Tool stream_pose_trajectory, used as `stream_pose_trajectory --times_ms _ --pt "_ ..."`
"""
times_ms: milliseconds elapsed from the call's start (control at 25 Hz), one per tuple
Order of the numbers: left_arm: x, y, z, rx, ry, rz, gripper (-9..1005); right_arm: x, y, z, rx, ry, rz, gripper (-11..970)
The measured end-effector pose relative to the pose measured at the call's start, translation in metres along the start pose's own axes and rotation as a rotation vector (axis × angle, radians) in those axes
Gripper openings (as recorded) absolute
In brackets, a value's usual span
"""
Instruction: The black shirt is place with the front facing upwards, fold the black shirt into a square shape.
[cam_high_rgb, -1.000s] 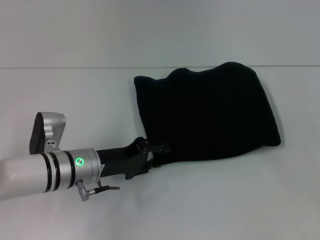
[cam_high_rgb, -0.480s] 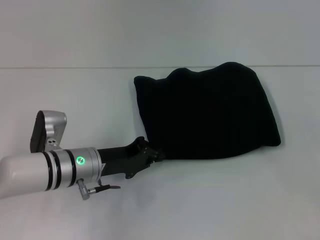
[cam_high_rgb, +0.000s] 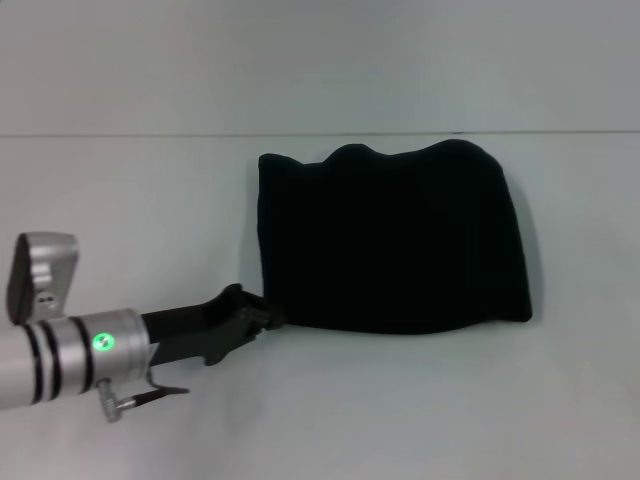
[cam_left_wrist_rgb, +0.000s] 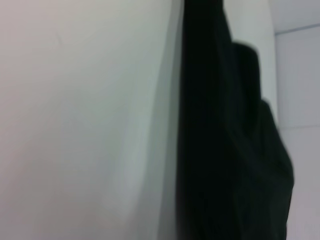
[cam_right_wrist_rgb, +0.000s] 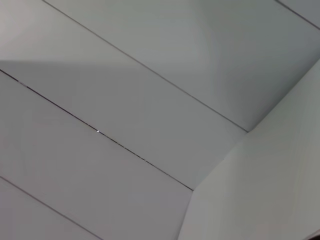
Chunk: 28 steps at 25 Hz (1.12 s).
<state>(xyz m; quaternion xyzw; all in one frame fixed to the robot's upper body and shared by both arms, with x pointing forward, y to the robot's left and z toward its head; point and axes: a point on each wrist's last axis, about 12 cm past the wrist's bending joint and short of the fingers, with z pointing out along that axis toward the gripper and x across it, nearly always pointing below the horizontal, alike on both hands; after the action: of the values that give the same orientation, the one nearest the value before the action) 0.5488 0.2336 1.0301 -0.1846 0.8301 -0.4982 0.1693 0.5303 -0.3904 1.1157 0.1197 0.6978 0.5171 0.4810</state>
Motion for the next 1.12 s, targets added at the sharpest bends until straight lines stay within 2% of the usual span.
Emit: stream_pose_trajectory --times_ms 320,680,840,960,1040,1120 --pt "0.005 0.015 -0.029 0.020 -0.026 -0.022 50 0.003 0.001 0.006 -0.004 0.023 0.007 776" --pt "0.004 0.019 -0.044 0.043 -0.030 0.025 75 0.008 -0.002 0.012 0.022 0.077 0.009 776" --pt "0.003 0.020 -0.060 0.049 -0.012 0.111 87 0.009 -0.003 0.012 0.031 0.078 -0.005 776" --pt "0.000 0.022 -0.086 0.059 -0.025 0.177 95 0.009 -0.004 0.013 0.050 0.120 -0.035 776" --pt "-0.003 0.016 -0.102 0.111 -0.059 0.275 166 0.009 -0.003 0.016 0.063 0.176 -0.095 776" --pt "-0.005 0.005 -0.109 0.180 -0.085 0.450 236 0.008 0.000 0.019 0.079 0.250 -0.189 776"
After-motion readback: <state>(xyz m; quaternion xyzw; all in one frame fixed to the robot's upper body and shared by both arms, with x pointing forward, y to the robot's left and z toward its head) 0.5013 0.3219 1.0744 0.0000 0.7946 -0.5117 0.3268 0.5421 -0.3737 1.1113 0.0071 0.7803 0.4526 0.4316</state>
